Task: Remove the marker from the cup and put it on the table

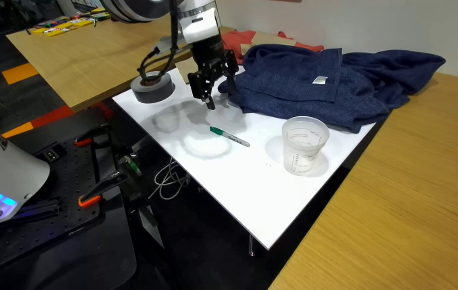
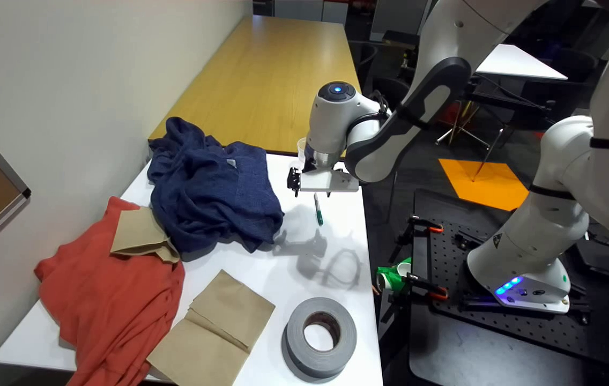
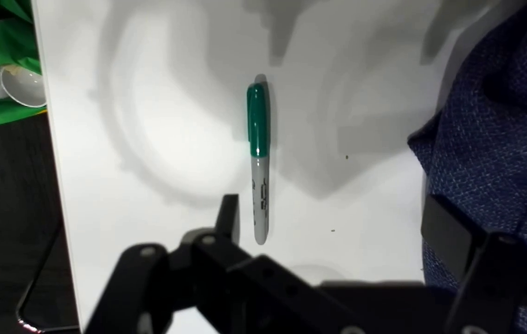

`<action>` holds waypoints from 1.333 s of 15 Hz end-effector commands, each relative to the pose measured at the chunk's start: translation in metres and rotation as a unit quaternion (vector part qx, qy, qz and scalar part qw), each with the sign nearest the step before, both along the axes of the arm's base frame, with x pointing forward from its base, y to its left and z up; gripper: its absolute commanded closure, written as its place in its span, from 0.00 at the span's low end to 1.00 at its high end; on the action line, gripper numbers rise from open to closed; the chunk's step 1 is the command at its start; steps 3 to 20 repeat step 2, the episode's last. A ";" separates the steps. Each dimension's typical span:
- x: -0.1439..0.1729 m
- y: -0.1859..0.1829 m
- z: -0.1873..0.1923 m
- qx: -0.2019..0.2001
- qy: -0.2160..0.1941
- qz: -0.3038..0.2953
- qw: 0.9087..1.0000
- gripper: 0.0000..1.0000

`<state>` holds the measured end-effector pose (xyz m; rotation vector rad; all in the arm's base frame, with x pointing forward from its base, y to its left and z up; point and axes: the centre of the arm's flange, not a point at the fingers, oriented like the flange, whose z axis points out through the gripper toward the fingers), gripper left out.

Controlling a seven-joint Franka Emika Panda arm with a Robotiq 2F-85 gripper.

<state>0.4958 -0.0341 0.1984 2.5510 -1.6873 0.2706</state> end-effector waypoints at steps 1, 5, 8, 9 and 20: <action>0.000 0.000 0.000 0.000 0.000 0.000 1.000 0.00; 0.000 0.000 0.000 0.000 0.000 -0.001 1.000 0.00; 0.000 0.000 0.000 0.000 0.000 -0.001 1.000 0.00; 0.000 0.000 0.000 0.000 0.000 -0.001 1.000 0.00; 0.000 0.000 0.000 0.000 0.000 -0.001 1.000 0.00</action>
